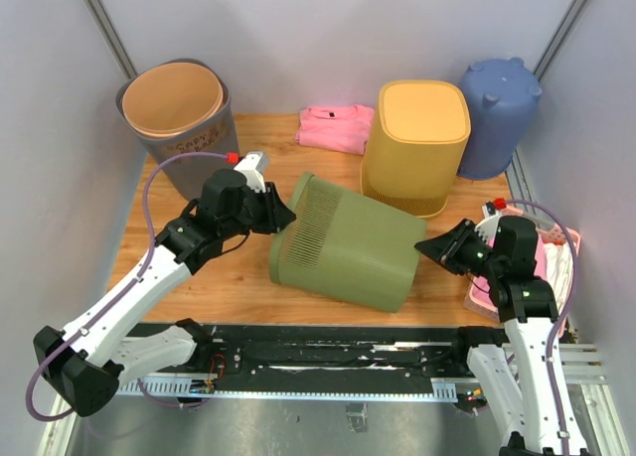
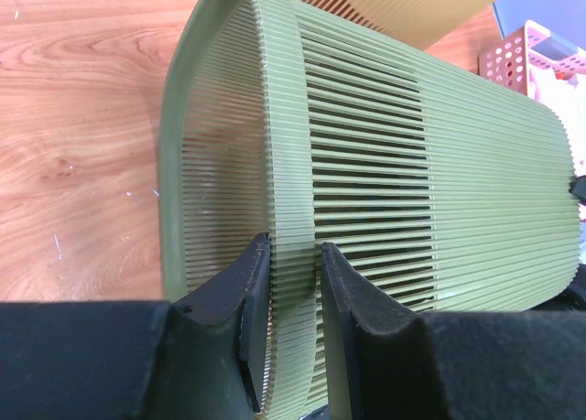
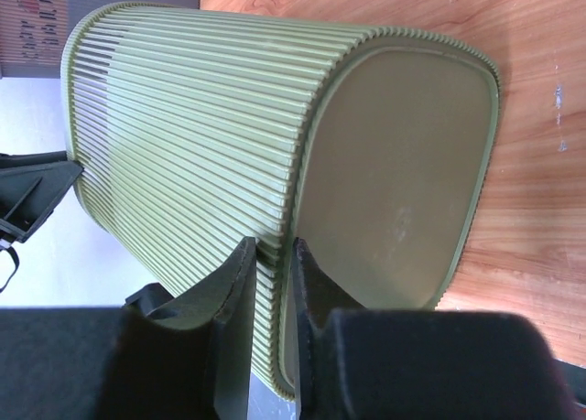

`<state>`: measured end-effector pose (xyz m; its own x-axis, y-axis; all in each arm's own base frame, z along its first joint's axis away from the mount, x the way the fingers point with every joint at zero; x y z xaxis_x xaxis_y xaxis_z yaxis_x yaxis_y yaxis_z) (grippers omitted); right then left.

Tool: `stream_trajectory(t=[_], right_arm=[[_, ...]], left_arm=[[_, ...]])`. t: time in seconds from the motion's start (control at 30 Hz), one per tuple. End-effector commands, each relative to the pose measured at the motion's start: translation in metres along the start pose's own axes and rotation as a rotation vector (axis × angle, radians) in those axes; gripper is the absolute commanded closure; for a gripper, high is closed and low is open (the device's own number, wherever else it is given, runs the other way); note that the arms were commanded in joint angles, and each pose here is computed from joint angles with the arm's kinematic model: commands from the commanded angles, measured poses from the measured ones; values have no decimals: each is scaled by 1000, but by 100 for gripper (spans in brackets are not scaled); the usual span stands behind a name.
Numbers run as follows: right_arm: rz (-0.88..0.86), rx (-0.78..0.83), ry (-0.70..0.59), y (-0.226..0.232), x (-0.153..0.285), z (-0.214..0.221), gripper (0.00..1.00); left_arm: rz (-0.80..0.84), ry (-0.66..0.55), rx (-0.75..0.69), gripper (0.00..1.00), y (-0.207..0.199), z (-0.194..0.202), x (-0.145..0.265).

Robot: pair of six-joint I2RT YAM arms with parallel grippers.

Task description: Turn the large container upside down

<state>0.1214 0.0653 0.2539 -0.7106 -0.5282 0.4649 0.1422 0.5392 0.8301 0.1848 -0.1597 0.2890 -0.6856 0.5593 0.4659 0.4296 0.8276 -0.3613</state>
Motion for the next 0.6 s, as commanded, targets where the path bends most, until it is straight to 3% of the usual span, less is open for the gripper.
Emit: stream_trajectory(t=[0.0, 0.3, 0.57], right_arm=[[-204, 93, 29, 32, 16, -4, 88], [-399, 232, -6, 78, 48, -10, 91], [-453, 267, -45, 98, 56, -17, 89]], left_arm=[[14, 81, -14, 74, 4, 19, -14], [91, 92, -7, 48, 0, 21, -24], [198, 124, 30, 42, -6, 29, -38]])
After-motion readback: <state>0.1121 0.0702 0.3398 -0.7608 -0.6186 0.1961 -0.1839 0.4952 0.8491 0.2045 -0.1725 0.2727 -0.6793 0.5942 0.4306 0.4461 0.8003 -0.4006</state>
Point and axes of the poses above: each gripper's point midway between its finger pads, its own x axis back along the fingers, its own y axis along the line the jaws close on, z = x × y, the point moved 10 cm from there along x, back along the fingers, and after that the axes turned 7 degrees about -x, right-handed, at the moved point
